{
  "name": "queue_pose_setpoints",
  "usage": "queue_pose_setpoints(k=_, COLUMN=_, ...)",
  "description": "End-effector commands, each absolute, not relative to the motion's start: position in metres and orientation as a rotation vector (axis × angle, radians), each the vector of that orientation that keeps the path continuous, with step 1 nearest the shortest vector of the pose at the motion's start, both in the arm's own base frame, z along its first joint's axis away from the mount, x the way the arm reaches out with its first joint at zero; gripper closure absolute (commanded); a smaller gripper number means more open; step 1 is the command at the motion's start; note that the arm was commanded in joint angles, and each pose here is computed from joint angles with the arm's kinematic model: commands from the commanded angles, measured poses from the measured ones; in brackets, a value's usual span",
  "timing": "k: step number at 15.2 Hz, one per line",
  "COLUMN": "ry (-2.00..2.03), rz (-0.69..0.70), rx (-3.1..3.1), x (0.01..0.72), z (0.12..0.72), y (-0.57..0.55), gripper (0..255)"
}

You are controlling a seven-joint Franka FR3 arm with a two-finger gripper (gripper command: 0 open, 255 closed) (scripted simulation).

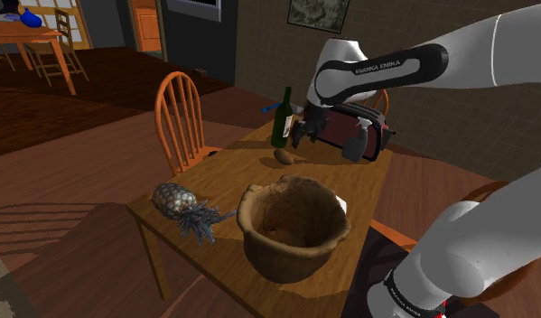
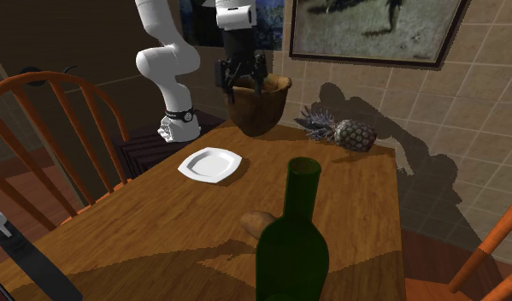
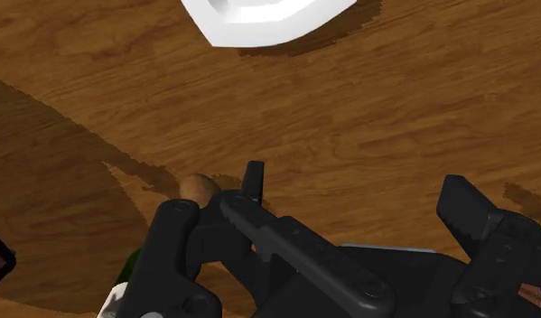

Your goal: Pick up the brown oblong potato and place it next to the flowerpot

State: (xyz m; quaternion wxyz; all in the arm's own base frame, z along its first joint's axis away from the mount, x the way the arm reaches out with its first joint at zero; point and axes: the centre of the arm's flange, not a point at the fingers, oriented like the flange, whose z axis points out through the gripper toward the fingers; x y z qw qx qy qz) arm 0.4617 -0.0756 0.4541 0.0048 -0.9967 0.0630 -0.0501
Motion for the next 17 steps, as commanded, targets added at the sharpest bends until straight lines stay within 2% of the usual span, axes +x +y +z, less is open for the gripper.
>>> queue_pose_setpoints(k=1, ry=0.19, rz=-0.158, rx=-3.135, x=0.48, z=0.437, y=-0.085, gripper=0)
queue_pose_setpoints(k=17, ry=0.138, rz=-0.156, rx=-3.233, x=0.612, z=0.306, y=-0.172, gripper=0)
